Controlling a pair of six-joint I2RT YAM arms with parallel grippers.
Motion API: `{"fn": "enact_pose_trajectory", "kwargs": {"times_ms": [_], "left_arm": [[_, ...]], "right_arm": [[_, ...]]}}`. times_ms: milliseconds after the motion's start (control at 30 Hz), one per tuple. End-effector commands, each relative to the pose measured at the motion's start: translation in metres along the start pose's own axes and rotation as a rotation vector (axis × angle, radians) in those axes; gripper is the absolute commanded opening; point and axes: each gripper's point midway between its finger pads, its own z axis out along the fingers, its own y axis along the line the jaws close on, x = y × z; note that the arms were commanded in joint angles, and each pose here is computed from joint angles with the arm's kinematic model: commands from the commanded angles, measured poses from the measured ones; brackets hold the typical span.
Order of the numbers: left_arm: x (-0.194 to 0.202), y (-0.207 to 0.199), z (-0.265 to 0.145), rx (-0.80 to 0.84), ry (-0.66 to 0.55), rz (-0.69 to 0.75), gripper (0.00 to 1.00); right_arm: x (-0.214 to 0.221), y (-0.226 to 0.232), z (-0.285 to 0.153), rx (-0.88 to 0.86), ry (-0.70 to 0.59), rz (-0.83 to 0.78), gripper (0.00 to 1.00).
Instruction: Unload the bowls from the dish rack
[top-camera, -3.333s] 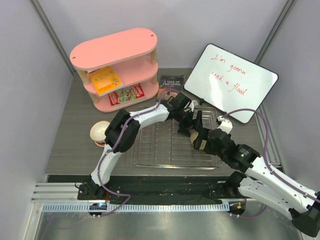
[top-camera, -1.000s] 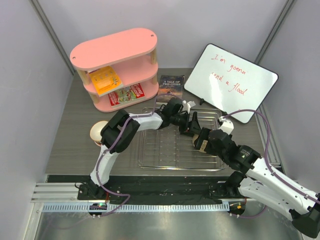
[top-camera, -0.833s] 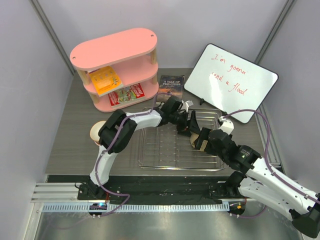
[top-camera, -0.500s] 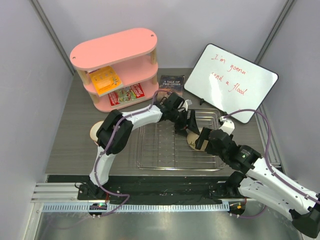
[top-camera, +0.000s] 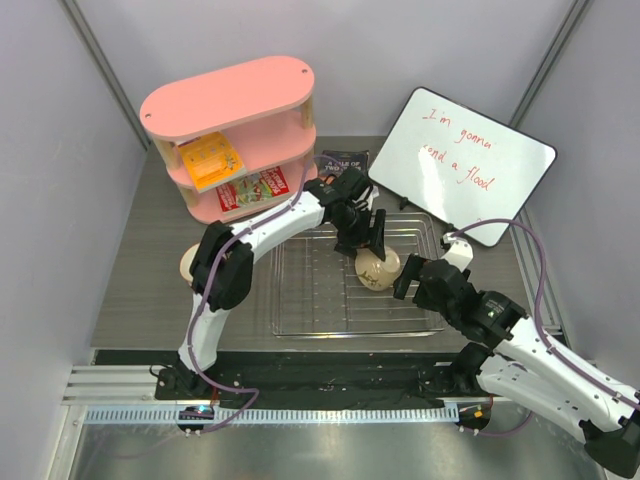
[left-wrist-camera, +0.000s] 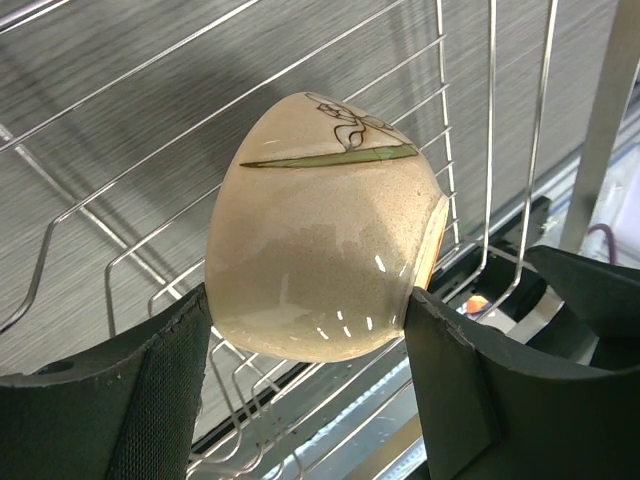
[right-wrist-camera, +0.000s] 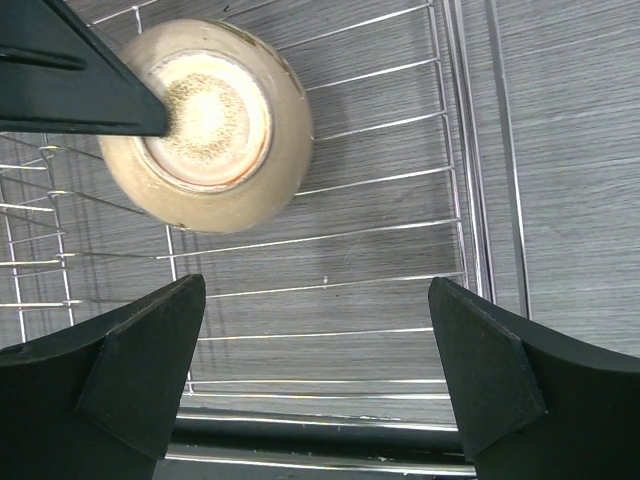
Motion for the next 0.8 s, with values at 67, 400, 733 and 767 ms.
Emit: {"fn": "enact_pose_trajectory", "kwargs": {"times_ms": [67, 400, 733, 767], "left_arm": [[-0.007, 0.004, -0.04, -0.129, -0.069, 0.087, 0.0], [-0.02, -0.01, -0.082, -0.323, -0.154, 0.249, 0.0], [0.001, -0.008, -0.056, -0.548, -0.13, 0.43, 0.0], [0.0, 0.002, -0.05, -0.618, -0.13, 0.461, 0.0]], "right_arm": [[-0.018, 0.004, -0.006, -0.005, -0.058, 0.04, 1.0], [-0.018, 0.002, -0.006, 0.0, -0.064, 0.05, 1.0], [-0.051, 0.003, -0.028, -0.007, -0.17, 0.106, 1.0], [-0.059, 0.005, -0.036, -0.019, -0.189, 0.115, 1.0]]}}
